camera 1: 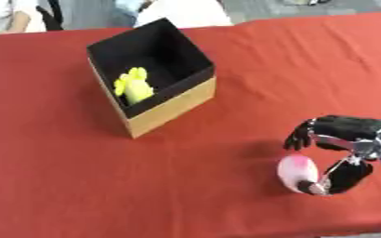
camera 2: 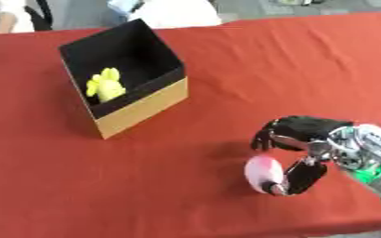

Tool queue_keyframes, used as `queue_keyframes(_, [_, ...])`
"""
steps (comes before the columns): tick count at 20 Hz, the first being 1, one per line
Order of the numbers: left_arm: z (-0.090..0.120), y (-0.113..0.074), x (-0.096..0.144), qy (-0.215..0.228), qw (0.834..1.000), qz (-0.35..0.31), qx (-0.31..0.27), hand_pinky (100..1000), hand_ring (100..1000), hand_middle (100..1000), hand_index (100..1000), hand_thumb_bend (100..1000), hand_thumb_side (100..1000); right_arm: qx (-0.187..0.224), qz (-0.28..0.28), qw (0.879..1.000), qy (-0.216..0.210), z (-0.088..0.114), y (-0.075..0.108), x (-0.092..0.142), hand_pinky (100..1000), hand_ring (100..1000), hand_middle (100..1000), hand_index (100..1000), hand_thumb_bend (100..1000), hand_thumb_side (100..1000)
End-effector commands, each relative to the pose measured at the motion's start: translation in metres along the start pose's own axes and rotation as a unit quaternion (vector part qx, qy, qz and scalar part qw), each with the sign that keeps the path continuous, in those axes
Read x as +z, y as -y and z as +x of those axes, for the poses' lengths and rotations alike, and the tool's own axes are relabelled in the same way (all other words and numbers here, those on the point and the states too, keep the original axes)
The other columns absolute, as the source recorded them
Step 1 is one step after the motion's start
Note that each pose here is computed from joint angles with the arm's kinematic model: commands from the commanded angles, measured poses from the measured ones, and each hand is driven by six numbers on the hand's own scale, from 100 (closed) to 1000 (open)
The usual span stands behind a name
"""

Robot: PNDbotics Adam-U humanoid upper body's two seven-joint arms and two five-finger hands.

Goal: Pick up objects on the table and place them in the box.

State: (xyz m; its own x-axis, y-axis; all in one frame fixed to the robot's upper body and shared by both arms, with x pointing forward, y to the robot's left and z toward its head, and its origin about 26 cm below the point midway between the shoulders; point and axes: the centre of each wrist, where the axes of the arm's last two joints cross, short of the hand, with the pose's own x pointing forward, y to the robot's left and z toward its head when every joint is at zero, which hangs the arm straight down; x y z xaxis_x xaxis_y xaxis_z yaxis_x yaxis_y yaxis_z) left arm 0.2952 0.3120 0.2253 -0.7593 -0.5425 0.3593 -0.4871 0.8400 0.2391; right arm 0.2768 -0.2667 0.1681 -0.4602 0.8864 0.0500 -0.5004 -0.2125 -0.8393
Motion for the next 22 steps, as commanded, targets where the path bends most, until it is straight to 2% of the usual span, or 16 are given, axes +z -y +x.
queue_keyframes(1, [0.0047, -0.0043, -0.0082, 0.019, 1.000, -0.001, -0.006, 539, 808, 677, 818, 100, 288, 0.004, -0.008, 1.000, 0.003, 0.0015, 0.0062, 0.0037, 630, 695, 610, 777, 354, 310])
queue_keyframes(7, [0.0047, -0.0043, -0.0082, 0.019, 1.000, -0.001, -0.006, 539, 809, 677, 819, 100, 293, -0.011, -0.011, 1.000, 0.010, 0.0032, 0.0022, 0.0018, 607, 662, 577, 748, 310, 293])
queue_keyframes(12, [0.0048, -0.0043, -0.0083, 0.019, 1.000, -0.001, -0.006, 539, 809, 677, 819, 100, 294, -0.017, -0.013, 1.000, 0.012, 0.0039, 0.0003, 0.0010, 572, 620, 544, 719, 284, 244])
queue_keyframes(16, [0.0047, -0.0044, -0.0083, 0.019, 1.000, -0.001, -0.007, 539, 809, 677, 819, 100, 294, -0.018, -0.025, 0.999, 0.013, 0.0037, 0.0011, 0.0012, 539, 582, 504, 681, 242, 167])
queue_keyframes(18, [0.0046, -0.0046, -0.0083, 0.019, 1.000, -0.001, -0.007, 539, 808, 677, 819, 100, 292, -0.017, -0.035, 0.999, 0.012, 0.0028, 0.0022, 0.0019, 502, 546, 474, 651, 204, 100])
queue_keyframes(22, [0.0045, -0.0049, -0.0082, 0.019, 1.000, 0.000, -0.008, 540, 808, 677, 819, 100, 291, -0.015, -0.054, 0.998, 0.007, 0.0004, 0.0047, 0.0039, 437, 497, 435, 608, 166, 100])
